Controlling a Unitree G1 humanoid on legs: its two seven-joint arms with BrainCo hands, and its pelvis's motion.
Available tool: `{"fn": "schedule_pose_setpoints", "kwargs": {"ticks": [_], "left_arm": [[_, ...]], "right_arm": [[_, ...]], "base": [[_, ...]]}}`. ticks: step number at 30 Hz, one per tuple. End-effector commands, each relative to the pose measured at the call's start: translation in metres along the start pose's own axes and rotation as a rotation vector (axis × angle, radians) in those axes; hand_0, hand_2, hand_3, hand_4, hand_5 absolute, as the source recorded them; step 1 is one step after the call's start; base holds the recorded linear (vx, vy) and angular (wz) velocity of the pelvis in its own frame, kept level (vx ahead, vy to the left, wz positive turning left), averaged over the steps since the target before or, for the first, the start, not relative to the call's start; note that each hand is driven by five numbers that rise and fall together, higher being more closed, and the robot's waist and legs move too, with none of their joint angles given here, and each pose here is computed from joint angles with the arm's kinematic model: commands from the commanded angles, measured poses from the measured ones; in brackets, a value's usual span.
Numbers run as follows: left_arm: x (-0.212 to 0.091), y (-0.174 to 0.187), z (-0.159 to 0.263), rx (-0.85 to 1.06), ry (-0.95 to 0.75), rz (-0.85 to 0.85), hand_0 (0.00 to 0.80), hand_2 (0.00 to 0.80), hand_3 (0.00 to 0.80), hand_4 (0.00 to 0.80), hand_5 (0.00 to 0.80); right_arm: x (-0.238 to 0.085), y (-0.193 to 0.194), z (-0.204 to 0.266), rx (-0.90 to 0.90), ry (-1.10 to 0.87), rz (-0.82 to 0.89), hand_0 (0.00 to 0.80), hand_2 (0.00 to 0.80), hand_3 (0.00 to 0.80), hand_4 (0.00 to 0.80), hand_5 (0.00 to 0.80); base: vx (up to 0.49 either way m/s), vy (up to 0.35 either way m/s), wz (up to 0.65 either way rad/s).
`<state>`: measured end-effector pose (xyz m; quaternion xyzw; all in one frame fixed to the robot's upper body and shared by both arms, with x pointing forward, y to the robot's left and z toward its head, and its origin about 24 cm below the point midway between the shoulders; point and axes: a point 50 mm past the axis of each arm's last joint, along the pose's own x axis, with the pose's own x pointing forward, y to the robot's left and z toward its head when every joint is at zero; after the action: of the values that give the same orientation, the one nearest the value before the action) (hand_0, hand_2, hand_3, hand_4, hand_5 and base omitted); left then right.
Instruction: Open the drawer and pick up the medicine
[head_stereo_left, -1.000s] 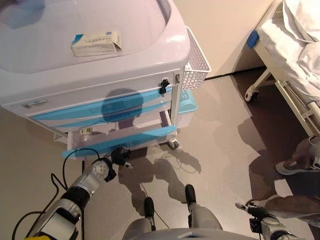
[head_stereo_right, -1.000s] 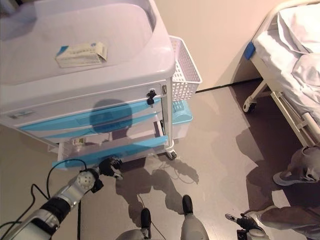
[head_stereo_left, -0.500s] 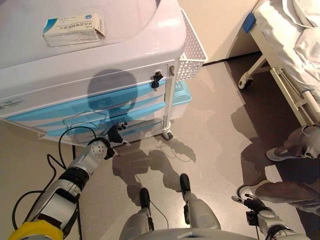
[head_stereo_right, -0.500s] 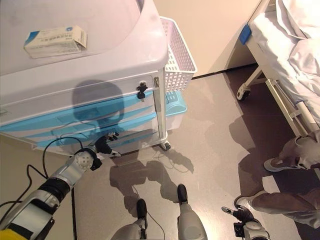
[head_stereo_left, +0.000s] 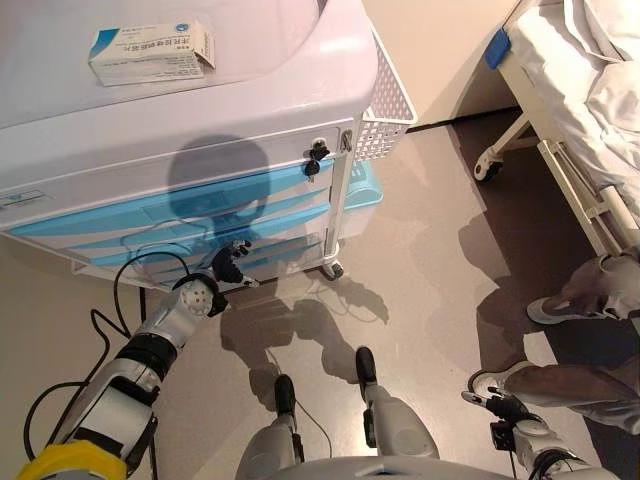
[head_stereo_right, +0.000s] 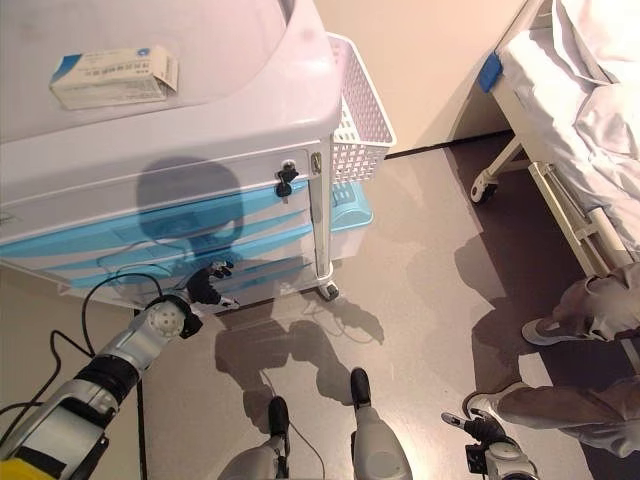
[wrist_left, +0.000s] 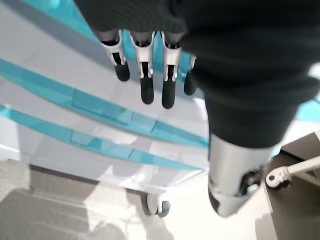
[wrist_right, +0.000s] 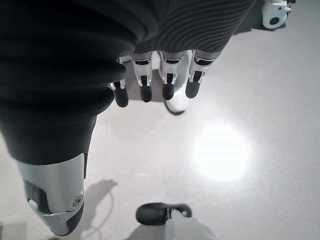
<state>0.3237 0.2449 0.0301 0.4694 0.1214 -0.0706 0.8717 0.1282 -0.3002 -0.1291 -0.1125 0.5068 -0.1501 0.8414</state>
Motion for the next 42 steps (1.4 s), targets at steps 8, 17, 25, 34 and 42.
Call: {"fn": "schedule_pose_setpoints", "kwargs": {"ticks": [8, 17, 25, 34, 42], "left_arm": [[0.000, 0.040, -0.009, 0.046, 0.031, 0.210, 0.000, 0.000, 0.000, 0.000, 0.000], [-0.011, 0.025, -0.018, -0.242, 0.030, 0.274, 0.000, 0.000, 0.000, 0.000, 0.000], [-0.035, -0.009, -0.030, -0.439, 0.032, 0.230, 0.000, 0.000, 0.000, 0.000, 0.000], [-0.074, -0.063, -0.085, -0.615, 0.293, 0.151, 0.000, 0.000, 0.000, 0.000, 0.000], [-0.121, -0.110, -0.131, -0.759, 0.583, 0.109, 0.000, 0.000, 0.000, 0.000, 0.000]], "right_arm": [[0.000, 0.013, 0.001, -0.086, -0.027, 0.030, 0.000, 0.000, 0.000, 0.000, 0.000], [-0.002, 0.017, -0.007, -0.087, -0.001, 0.038, 0.000, 0.000, 0.000, 0.000, 0.000], [-0.003, 0.015, -0.019, -0.079, 0.045, 0.039, 0.000, 0.000, 0.000, 0.000, 0.000], [-0.006, 0.014, -0.035, -0.092, 0.110, 0.038, 0.000, 0.000, 0.000, 0.000, 0.000], [-0.008, 0.006, -0.045, -0.086, 0.163, 0.010, 0.000, 0.000, 0.000, 0.000, 0.000]], "base": [[-0.013, 0.000, 0.00], [-0.006, -0.003, 0.00], [0.040, -0.007, 0.01], [0.013, 0.003, 0.04], [-0.005, 0.010, 0.13]]}}
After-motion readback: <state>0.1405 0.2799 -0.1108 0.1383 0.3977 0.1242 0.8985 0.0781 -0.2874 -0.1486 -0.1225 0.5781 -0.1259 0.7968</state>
